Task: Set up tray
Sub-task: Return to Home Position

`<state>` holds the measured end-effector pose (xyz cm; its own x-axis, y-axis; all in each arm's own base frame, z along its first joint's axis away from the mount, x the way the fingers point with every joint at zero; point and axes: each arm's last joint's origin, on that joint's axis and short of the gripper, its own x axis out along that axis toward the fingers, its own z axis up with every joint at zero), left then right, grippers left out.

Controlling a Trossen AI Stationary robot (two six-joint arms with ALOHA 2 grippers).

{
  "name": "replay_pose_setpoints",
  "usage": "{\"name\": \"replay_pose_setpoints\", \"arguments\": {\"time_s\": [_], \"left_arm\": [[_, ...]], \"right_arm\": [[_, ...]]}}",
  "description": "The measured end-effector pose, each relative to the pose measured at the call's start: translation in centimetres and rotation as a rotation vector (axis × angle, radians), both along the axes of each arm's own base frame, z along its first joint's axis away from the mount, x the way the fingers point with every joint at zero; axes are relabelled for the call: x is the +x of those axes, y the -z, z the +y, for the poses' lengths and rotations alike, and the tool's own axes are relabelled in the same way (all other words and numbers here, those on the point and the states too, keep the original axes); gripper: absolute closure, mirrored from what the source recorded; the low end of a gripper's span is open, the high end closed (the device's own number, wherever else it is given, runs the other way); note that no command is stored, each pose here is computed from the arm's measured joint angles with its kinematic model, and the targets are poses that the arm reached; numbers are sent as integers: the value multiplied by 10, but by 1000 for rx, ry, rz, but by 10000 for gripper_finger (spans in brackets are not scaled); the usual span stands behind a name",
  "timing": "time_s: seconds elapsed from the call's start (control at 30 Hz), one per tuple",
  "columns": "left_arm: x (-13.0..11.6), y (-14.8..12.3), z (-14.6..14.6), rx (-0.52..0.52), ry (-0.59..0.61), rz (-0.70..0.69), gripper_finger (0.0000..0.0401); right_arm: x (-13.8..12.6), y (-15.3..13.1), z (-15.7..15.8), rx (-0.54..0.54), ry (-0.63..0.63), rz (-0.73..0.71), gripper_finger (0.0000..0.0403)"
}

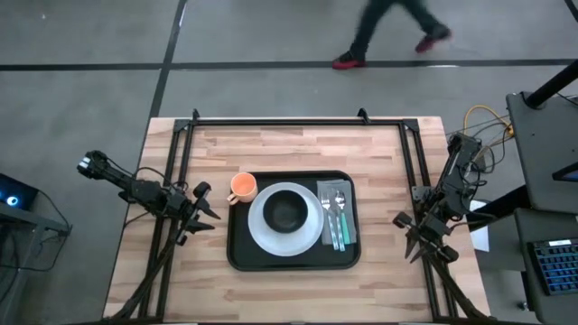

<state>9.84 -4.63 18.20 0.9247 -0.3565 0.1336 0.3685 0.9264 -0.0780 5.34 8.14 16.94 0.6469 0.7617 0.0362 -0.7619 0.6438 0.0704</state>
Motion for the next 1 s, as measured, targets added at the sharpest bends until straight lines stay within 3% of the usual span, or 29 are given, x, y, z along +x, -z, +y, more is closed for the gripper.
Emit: {"name": "replay_pose_setpoints", "arguments": {"time_s": [1.0], "left_arm": [[0,0,0,0,0,0,284]], "right_arm": [[0,0,0,3,-1,6,339]]}}
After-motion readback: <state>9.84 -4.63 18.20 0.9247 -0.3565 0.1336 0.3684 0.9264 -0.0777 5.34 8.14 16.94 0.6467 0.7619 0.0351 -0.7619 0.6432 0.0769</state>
